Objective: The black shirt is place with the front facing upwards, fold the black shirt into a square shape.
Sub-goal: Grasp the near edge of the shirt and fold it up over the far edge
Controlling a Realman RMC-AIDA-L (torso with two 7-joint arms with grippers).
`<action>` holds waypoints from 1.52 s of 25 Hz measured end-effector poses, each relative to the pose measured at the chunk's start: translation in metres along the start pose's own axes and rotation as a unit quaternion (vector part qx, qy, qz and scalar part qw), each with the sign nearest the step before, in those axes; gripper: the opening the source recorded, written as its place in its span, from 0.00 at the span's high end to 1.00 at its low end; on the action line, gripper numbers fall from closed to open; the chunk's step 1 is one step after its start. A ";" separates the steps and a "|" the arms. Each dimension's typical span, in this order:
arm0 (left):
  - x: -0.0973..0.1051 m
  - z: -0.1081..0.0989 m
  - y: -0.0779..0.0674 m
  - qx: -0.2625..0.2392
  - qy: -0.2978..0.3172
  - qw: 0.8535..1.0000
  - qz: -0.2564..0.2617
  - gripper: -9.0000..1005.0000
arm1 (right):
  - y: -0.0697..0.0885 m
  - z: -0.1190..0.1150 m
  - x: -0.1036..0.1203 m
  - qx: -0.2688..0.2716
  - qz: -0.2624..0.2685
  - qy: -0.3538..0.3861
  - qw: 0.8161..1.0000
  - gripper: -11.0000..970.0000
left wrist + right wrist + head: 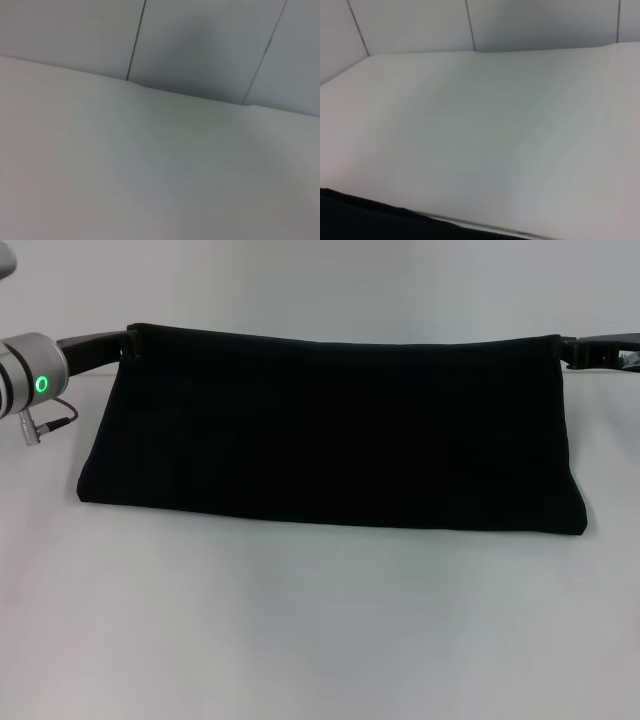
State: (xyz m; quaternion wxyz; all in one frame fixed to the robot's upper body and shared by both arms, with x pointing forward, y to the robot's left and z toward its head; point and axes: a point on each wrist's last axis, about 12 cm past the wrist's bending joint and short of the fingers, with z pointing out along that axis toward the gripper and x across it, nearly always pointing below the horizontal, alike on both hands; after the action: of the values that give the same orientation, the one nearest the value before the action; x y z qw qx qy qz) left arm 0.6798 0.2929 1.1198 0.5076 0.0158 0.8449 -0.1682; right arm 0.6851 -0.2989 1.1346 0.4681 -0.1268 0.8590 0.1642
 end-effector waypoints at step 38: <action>0.010 -0.023 -0.013 0.127 0.003 0.991 -0.034 0.28 | -0.012 -0.029 0.010 -0.040 0.077 0.022 0.996 0.34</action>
State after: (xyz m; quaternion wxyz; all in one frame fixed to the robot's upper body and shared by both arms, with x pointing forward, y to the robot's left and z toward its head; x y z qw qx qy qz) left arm 0.6528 0.2867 1.1246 0.4926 0.0522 0.8184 -0.2914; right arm 0.6623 -0.3223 1.1394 0.4299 -0.0829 0.8689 0.2310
